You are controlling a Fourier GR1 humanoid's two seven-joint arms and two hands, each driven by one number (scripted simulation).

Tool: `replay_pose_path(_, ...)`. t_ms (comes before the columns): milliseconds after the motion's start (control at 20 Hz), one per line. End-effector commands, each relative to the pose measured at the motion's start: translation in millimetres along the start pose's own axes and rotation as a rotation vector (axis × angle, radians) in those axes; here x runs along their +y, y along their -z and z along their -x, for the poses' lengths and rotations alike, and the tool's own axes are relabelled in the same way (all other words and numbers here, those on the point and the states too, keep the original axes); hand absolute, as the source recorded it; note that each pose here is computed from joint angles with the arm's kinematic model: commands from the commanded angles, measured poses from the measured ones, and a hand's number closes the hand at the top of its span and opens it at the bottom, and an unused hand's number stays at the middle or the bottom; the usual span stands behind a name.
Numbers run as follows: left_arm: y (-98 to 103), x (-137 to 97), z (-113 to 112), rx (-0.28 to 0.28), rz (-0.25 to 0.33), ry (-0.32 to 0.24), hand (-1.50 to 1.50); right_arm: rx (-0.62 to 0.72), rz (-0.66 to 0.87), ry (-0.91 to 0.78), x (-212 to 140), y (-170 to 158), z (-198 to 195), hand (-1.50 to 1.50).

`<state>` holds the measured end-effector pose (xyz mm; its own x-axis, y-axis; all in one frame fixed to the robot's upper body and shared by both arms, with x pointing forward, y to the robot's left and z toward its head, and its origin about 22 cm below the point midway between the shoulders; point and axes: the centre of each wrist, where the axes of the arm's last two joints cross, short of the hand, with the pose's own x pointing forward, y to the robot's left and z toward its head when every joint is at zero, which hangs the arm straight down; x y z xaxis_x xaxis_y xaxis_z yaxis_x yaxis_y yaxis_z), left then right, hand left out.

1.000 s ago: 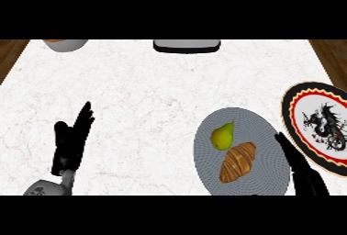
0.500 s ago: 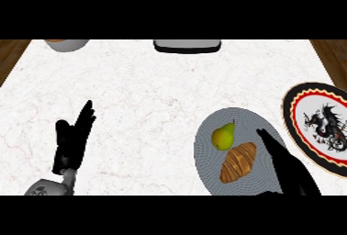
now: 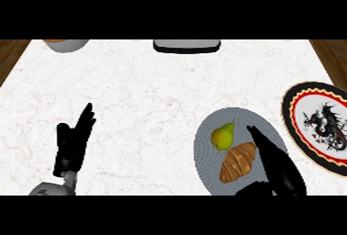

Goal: Pick the croissant from the placemat and place it in the plate

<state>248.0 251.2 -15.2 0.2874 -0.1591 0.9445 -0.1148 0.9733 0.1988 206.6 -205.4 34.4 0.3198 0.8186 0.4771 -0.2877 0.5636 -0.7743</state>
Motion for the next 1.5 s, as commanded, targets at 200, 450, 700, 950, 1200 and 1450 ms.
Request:
replay_pose_path(200,-5,-13,-11,-0.002,-0.019,-0.006,0.0,0.013,-0.02,-0.006,7,8,4,-1.5)
replay_pose_path(450,5,11,9,-0.001,0.006,-0.004,0.0,0.003,-0.039,-0.017,15,30,9,-1.5)
replay_pose_path(700,-14,-3,-1,0.019,0.009,0.001,0.0,0.014,-0.06,0.0,42,17,-4,-1.5)
replay_pose_path(950,-3,-8,-19,0.002,-0.007,-0.001,0.0,-0.041,-0.014,-0.089,31,22,13,1.5)
replay_pose_path(1200,-11,19,-11,-0.012,0.007,-0.015,0.0,-0.055,0.046,-0.097,28,30,2,1.5)
replay_pose_path(1450,-13,22,3,0.001,-0.014,-0.001,0.0,-0.005,0.224,-0.139,3,36,4,1.5)
